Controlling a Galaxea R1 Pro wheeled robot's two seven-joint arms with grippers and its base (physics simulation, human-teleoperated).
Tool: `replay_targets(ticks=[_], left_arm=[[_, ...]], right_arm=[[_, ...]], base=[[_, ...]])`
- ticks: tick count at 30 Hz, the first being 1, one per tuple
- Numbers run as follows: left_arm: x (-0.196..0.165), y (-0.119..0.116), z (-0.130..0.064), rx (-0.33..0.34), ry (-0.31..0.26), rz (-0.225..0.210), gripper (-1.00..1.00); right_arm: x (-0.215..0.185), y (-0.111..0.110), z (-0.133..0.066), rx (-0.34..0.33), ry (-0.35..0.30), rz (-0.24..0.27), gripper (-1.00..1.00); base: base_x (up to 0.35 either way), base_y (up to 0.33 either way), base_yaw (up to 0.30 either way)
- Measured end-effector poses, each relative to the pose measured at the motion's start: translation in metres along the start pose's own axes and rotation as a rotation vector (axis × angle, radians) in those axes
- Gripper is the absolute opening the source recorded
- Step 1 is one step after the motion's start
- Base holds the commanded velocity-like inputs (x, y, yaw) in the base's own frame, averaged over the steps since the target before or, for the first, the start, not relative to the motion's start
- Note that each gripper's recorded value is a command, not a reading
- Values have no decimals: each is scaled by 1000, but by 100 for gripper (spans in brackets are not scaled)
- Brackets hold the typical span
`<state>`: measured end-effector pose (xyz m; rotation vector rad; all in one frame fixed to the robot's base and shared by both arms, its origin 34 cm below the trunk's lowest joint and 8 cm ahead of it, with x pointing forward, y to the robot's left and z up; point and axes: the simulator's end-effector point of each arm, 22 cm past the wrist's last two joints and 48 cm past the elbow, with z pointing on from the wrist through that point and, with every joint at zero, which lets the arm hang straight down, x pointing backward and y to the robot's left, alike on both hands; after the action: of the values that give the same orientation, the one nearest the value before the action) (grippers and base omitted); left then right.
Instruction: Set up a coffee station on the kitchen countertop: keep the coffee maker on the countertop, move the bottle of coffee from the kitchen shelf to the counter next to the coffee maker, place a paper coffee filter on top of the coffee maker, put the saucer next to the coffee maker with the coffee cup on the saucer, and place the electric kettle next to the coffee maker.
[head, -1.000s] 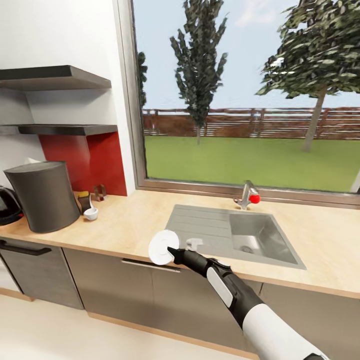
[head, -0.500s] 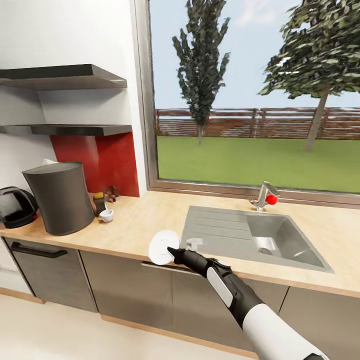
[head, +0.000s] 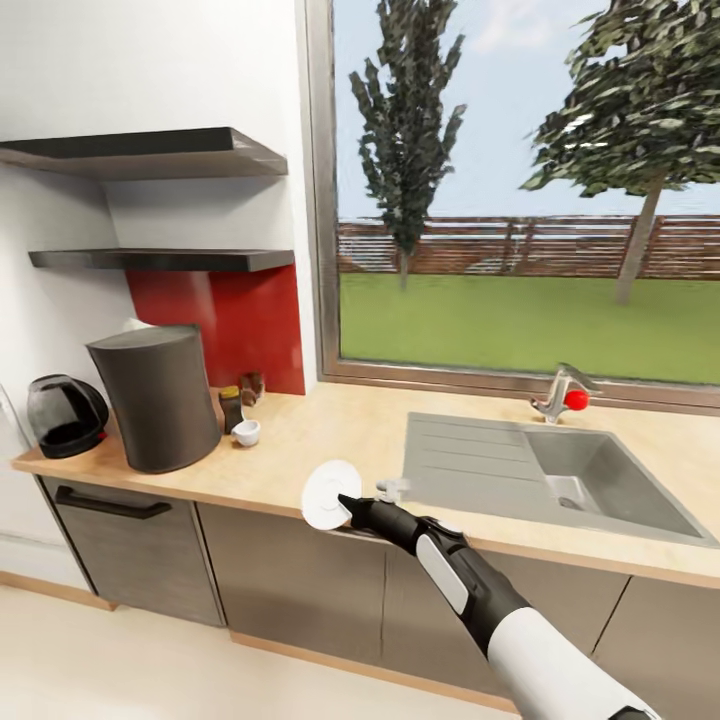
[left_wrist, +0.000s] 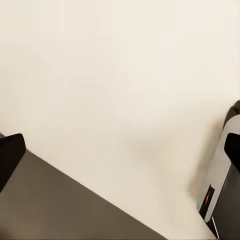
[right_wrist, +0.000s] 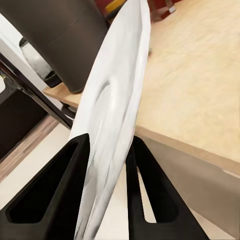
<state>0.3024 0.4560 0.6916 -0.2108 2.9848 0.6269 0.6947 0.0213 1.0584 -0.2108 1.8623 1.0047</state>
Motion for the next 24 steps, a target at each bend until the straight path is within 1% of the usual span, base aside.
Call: replay_targets(ticks=[7, 9, 10, 11, 12, 14, 15, 20, 22, 24], left_arm=[[0, 4, 0, -19, 0, -1, 100], [0, 4, 0, -19, 0, 0, 100], [0, 3, 0, -19, 0, 0, 100], [0, 3, 0, -18, 0, 0, 100], [0, 2, 0, -18, 0, 0, 100], [1, 2, 0, -17, 1, 1, 100], [0, 2, 0, -17, 0, 1, 100], [1, 0, -1, -15, 1, 2, 100], [1, 1, -1, -26, 2, 2, 100], [1, 2, -1, -32, 2, 2, 100]], right_arm=[[0, -3, 0, 9, 1, 11, -100], [0, -5, 0, 21, 1, 15, -100], [1, -29, -1, 135, 5, 42, -100], [0, -36, -2, 169, 1, 56, -100], [-1, -38, -2, 176, 0, 61, -100], [-2, -41, -3, 190, -8, 88, -100], [-3, -42, -3, 191, -15, 115, -100], [-1, -44, -4, 196, -16, 129, -100], [8, -50, -5, 209, 0, 144, -100], [10, -51, -5, 210, 1, 158, -100]], base=[[88, 335, 0], [97, 335, 0], [97, 335, 0], [97, 335, 0], [97, 335, 0], [108, 335, 0], [118, 335, 0], [104, 335, 0], [92, 335, 0], [93, 335, 0]])
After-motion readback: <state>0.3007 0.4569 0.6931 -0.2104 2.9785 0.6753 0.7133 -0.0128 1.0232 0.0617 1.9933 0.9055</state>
